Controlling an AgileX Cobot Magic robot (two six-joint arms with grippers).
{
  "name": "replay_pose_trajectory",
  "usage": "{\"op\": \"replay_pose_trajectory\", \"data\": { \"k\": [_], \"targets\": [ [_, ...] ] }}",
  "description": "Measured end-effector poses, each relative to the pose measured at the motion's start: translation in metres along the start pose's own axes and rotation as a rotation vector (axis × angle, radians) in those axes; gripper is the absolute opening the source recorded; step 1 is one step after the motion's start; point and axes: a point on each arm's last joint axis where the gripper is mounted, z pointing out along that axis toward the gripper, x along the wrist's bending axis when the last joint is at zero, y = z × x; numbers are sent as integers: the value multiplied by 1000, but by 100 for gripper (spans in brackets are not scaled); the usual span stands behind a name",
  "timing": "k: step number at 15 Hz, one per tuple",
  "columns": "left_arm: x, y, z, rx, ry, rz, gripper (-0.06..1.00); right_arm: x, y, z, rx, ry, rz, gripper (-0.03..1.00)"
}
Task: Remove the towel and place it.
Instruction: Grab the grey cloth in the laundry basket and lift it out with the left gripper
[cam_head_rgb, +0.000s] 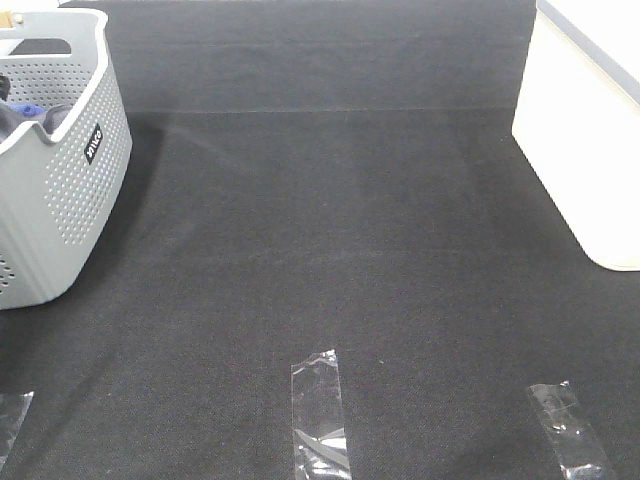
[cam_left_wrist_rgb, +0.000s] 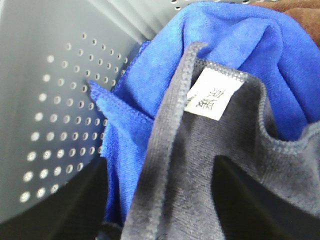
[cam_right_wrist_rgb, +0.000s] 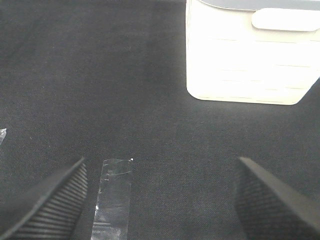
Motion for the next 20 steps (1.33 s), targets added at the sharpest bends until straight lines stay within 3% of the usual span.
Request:
{"op": "replay_pose_trajectory", "data": {
  "k": [4, 8, 14, 20],
  "targets": [
    [-1, 0, 3, -8, 4, 9, 38, 0, 0, 0, 0, 0, 0, 75],
    [-3, -2, 10, 3, 6, 35, 2, 0, 0, 0, 0, 0, 0, 75],
    [0, 0, 2, -4, 10, 58, 0, 0, 0, 0, 0, 0, 0, 75],
    [24, 22, -75, -153, 1, 6, 0, 0, 0, 0, 0, 0, 0, 75]
  ]
}}
